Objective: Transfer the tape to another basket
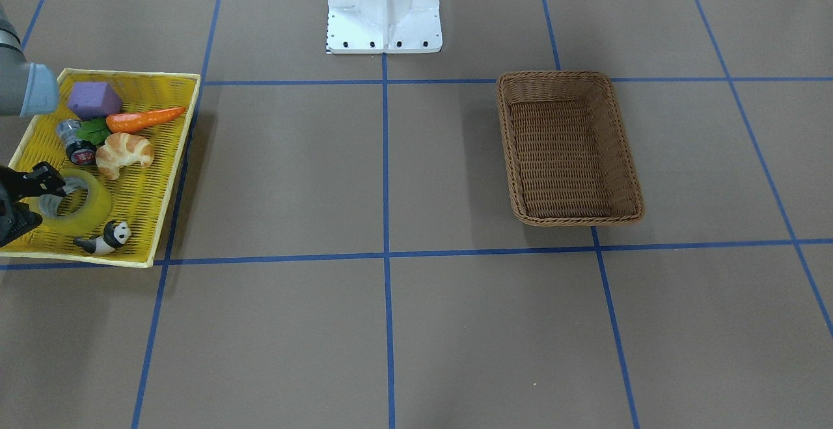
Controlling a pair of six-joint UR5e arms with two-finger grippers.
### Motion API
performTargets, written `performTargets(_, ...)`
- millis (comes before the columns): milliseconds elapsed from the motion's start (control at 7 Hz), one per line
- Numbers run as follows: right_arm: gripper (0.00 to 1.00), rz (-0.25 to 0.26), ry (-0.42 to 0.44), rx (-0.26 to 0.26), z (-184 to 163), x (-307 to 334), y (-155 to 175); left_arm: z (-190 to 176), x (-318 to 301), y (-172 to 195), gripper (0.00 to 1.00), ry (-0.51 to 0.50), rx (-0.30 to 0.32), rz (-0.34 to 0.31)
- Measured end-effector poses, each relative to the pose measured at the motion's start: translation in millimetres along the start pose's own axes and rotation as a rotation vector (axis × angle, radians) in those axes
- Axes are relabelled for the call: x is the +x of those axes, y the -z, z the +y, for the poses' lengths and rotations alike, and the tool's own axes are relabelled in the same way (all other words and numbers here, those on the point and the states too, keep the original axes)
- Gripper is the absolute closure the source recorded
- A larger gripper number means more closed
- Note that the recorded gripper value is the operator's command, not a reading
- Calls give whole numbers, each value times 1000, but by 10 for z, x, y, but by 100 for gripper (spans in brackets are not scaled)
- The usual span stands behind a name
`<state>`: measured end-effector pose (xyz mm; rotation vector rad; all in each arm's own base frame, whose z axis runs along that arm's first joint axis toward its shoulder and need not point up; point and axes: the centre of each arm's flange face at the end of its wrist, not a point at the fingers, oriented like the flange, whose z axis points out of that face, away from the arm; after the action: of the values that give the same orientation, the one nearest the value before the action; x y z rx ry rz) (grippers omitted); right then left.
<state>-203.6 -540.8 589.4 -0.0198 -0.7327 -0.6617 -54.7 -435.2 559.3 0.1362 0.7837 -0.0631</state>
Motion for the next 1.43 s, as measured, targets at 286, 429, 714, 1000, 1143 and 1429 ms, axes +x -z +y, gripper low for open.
performTargets(286, 100, -8, -9, 70, 46, 28, 362, 2, 17, 17, 1, -3, 3, 1)
performTargets(429, 100, -52, -31, 134, 121, 83, 661, -3, 27, 26, 1, -8, 8, 2)
performTargets(714, 100, -156, -81, 268, 162, -11, 1315, -92, 112, 74, 1, -33, 31, 8)
performTargets(1000, 100, -227, -191, 372, -80, -610, 2076, -274, 330, 93, 2, -74, 45, 19)
performTargets(1143, 100, -281, -241, 406, -229, -984, 2376, -377, 508, 71, 3, -105, 41, 53)
performTargets(1429, 100, -443, -258, 466, -395, -1679, 2673, -557, 965, 140, 4, -122, 44, 286)
